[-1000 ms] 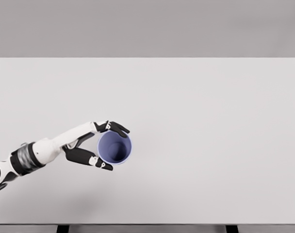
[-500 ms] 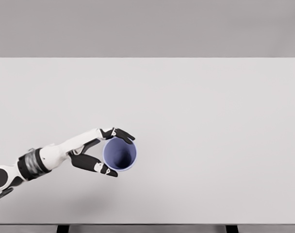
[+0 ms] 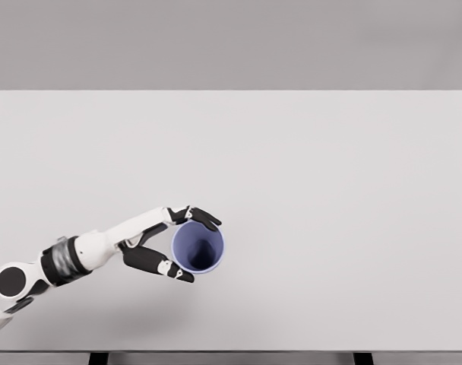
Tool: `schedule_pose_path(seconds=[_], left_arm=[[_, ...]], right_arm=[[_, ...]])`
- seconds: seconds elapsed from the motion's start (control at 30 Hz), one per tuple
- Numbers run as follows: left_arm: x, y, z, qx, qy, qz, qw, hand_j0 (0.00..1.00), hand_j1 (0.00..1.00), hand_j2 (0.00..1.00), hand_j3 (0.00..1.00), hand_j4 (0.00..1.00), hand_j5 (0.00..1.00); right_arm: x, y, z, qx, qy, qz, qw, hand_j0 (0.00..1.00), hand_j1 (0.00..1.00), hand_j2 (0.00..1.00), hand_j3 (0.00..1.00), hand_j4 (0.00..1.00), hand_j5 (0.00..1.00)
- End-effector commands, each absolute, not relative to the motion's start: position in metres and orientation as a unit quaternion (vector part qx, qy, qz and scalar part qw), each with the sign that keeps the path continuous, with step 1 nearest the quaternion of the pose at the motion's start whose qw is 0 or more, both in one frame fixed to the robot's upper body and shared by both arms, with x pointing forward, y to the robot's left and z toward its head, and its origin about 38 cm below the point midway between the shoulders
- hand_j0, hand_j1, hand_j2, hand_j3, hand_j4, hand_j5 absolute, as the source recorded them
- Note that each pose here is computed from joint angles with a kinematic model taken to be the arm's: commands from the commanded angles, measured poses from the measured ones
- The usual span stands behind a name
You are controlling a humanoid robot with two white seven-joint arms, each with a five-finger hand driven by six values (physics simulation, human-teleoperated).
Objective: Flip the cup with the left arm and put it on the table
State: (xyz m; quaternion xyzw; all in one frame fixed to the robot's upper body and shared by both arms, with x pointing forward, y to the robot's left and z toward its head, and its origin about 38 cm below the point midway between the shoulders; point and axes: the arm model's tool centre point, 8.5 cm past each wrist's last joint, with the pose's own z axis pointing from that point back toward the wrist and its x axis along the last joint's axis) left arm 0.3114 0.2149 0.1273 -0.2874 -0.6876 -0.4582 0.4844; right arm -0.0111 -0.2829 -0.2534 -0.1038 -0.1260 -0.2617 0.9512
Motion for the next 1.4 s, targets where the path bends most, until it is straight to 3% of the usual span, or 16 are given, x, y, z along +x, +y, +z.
schedule_pose_path(seconds=[0.0, 0.67, 0.73, 0.8, 0.87, 1.37], left_arm=[[0.310, 0.211, 0.125, -0.294, -0.686, -0.455, 0.485, 0.70, 0.70, 0.70, 0.70, 0.70, 0.70], [0.309, 0.207, 0.108, -0.296, -0.674, -0.460, 0.497, 0.79, 0.79, 0.79, 0.79, 0.79, 0.79], [0.309, 0.207, 0.108, -0.296, -0.674, -0.460, 0.497, 0.84, 0.84, 0.84, 0.84, 0.84, 0.84], [0.309, 0.207, 0.109, -0.296, -0.674, -0.461, 0.496, 0.97, 0.97, 0.97, 0.97, 0.97, 0.97], [0.309, 0.207, 0.109, -0.294, -0.675, -0.462, 0.495, 1.00, 1.00, 1.00, 1.00, 1.00, 1.00], [0.314, 0.213, 0.114, -0.283, -0.678, -0.467, 0.492, 1.00, 1.00, 1.00, 1.00, 1.00, 1.00]], right_arm=[[-0.011, -0.283, -0.253, -0.104, -0.126, -0.262, 0.951, 1.00, 1.00, 1.00, 1.00, 1.00, 1.00], [-0.011, -0.283, -0.253, -0.104, -0.126, -0.262, 0.951, 1.00, 1.00, 1.00, 1.00, 1.00, 1.00], [-0.011, -0.283, -0.253, -0.104, -0.126, -0.262, 0.951, 1.00, 1.00, 1.00, 1.00, 1.00, 1.00], [-0.011, -0.283, -0.253, -0.104, -0.126, -0.262, 0.951, 1.00, 1.00, 1.00, 1.00, 1.00, 1.00], [-0.011, -0.283, -0.253, -0.104, -0.126, -0.262, 0.951, 1.00, 1.00, 1.00, 1.00, 1.00, 1.00], [-0.011, -0.283, -0.253, -0.104, -0.126, -0.262, 0.951, 1.00, 1.00, 1.00, 1.00, 1.00, 1.00]])
